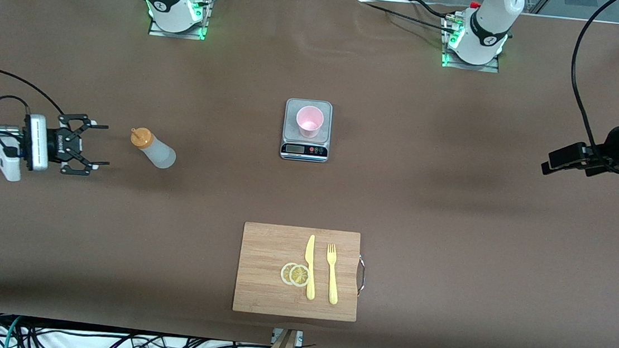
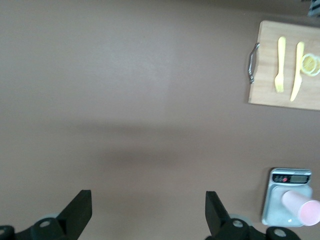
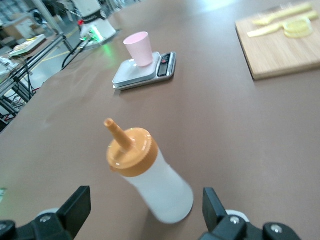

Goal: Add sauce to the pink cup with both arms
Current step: 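Grasp the white squeeze bottle with the right gripper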

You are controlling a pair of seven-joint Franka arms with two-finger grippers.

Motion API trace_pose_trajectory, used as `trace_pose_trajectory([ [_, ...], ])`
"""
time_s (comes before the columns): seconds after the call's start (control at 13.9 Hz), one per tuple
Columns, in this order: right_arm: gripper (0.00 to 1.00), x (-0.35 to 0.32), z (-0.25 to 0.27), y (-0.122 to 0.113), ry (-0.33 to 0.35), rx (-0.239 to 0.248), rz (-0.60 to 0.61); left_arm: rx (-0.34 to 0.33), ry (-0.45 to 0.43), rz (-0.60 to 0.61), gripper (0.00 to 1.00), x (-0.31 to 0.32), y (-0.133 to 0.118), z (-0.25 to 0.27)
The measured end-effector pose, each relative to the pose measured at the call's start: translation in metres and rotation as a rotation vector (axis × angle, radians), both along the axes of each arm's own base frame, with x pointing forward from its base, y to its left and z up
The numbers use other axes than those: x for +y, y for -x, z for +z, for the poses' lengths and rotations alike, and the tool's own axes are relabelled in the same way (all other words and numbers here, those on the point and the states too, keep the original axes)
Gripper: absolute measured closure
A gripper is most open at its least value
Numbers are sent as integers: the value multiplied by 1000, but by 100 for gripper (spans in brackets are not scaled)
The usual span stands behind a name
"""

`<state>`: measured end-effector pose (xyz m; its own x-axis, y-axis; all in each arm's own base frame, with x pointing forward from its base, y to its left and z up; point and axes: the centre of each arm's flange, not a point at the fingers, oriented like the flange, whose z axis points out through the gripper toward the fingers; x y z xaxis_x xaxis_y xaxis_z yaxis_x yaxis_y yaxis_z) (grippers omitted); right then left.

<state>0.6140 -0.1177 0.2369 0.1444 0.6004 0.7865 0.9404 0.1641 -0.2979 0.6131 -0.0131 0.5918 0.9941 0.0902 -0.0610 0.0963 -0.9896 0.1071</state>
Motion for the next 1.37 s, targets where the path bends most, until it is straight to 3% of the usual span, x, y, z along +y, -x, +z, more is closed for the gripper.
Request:
trace_pose_trajectory([
  [0.22,1,9,-58,7,-129,-42,36,9,-29,-24,0,1,8,8],
  [0.65,1,25,-108,25,-320,-126,115,18,-33,-70,0,2,12,10],
  [0.87,1,36,-119,27,-395,-166,126,25,-58,-86,0,5,13,8],
  [1.08,4,49,-126,28,-437,-169,130,29,-67,-94,0,6,13,7],
  [1.37,46,52,-142,34,-466,-150,113,32,-66,-104,0,0,12,5],
])
